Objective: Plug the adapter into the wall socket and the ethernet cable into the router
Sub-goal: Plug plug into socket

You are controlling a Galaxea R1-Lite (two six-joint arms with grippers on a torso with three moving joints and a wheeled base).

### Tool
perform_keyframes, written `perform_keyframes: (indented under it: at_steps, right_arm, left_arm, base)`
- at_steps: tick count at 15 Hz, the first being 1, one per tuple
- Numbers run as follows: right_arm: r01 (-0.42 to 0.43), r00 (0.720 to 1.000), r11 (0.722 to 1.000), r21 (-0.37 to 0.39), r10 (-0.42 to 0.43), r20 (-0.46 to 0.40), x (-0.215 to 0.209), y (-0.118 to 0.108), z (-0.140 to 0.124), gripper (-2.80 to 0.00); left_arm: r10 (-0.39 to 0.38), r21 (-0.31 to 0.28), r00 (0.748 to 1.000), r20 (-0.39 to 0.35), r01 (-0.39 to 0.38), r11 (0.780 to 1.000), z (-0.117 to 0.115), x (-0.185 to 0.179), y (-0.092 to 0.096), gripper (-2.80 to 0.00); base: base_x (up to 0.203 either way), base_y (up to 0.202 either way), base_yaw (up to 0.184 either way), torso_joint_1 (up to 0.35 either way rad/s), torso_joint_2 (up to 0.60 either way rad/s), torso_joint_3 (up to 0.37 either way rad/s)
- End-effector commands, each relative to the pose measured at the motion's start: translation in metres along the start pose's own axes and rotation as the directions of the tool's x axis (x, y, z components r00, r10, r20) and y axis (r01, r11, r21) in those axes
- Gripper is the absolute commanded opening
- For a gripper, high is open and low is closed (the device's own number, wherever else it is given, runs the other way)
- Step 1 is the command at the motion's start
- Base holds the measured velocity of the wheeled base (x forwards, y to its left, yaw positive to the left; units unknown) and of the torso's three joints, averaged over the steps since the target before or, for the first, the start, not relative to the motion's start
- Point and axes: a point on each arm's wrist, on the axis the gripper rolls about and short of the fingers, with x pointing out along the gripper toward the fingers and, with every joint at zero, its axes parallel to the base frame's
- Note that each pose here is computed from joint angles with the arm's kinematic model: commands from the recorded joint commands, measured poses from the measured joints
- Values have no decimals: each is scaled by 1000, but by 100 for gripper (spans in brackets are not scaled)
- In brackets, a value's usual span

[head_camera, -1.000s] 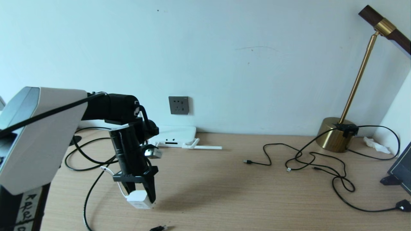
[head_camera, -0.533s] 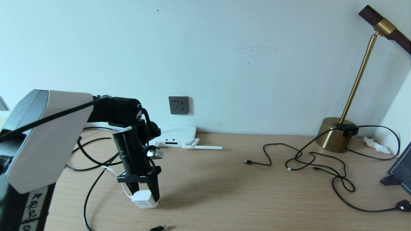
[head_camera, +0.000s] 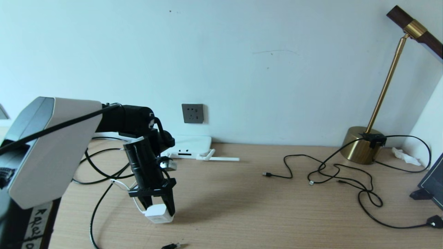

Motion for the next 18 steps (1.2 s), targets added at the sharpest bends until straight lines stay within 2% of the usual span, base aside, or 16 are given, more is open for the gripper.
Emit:
perform_keyframes:
  at_steps: [1, 8, 11, 13, 14, 15, 17, 18]
  right_arm:
    - [0, 1000, 1000, 0, 0, -9, 1, 0, -3, -280]
    - [1, 1000, 1000, 0, -1, -9, 1, 0, -3, -280]
    - [0, 1000, 1000, 0, 0, -9, 1, 0, -3, -280]
    - [-2, 1000, 1000, 0, 2, -9, 1, 0, -3, -280]
    - [1, 1000, 1000, 0, -1, -9, 1, 0, -3, -280]
    - [-1, 1000, 1000, 0, 1, -9, 1, 0, -3, -280]
    - [0, 1000, 1000, 0, 0, -9, 1, 0, -3, -280]
    - [-2, 1000, 1000, 0, 2, -9, 1, 0, -3, -280]
  left_arm:
    - [0, -6, 1000, -10, 0, 1000, -1, 1, 0, 0]
    - [-2, -1, 1000, 7, 2, 1000, -3, -4, -3, 0]
    - [-11, 23, 997, 71, 9, 1000, -15, -25, -8, 0]
    - [-31, 60, 986, 167, 21, 998, -33, -52, -16, 0]
    - [-61, 96, 967, 248, 38, 995, -43, -69, -21, 0]
    - [-98, 145, 935, 342, 50, 988, -53, -87, -26, 0]
    - [-153, 273, 847, 509, 10, 962, -73, -119, -33, 0]
    - [-171, 341, 809, 562, -38, 939, -84, -131, -35, 0]
  base:
    - [0, 0, 0, 0, 0, 0]
    - [0, 0, 0, 0, 0, 0]
    - [0, 0, 0, 0, 0, 0]
    - [0, 0, 0, 0, 0, 0]
    - [0, 0, 0, 0, 0, 0]
    - [0, 0, 0, 0, 0, 0]
    - [0, 0, 0, 0, 0, 0]
    - [0, 0, 0, 0, 0, 0]
